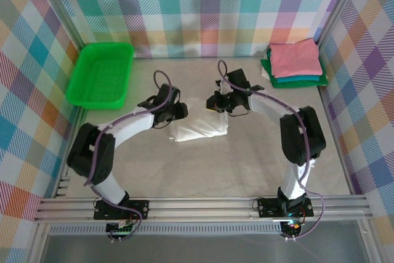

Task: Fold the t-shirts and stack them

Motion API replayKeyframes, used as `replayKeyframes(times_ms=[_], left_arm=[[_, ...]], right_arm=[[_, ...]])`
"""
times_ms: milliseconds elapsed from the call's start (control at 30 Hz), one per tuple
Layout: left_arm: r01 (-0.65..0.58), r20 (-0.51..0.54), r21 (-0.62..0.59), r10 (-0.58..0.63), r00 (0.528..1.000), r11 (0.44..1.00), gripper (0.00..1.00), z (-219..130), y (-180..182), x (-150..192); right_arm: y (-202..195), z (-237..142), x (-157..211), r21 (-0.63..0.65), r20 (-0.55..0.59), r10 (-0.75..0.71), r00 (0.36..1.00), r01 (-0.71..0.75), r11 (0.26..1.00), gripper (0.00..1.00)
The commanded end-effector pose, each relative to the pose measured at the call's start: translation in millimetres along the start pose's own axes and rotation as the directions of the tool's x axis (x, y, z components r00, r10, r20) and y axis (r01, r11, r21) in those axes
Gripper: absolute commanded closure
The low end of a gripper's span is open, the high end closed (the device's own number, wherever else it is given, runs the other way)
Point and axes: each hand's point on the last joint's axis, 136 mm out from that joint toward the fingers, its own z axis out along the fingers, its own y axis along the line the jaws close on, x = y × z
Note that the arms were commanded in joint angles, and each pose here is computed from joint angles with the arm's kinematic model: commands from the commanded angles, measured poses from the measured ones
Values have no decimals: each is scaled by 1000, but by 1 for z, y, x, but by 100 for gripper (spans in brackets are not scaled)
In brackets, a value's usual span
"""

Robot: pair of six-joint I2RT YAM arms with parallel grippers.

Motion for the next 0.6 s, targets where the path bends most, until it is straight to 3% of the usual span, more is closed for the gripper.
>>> replayKeyframes(times_ms=[0, 100, 200, 267, 367, 567], left_arm=[[78, 83, -68, -72, 994, 995, 64, 25, 33, -11], [129, 55, -132, -122, 991, 983, 66, 41, 59, -2], [133, 55, -143, -126, 991, 981, 66, 42, 64, 2], [131, 52, -136, -125, 991, 982, 66, 36, 60, -2], [112, 82, -140, -102, 991, 984, 66, 16, 49, -17], [29, 144, -33, -24, 989, 999, 66, -36, -7, -33]], right_arm=[[-55, 23, -6, 42, 12, 82, 997, -83, 996, 93], [-94, 32, 5, 106, 14, 135, 991, -136, 985, 93], [-100, 32, 13, 100, 2, 155, 988, -154, 983, 93], [-92, 25, 11, 86, 12, 141, 990, -142, 986, 92], [-66, 7, 0, 55, 28, 102, 994, -104, 993, 81], [-9, -24, 3, -65, 25, 39, 999, -37, 997, 76]])
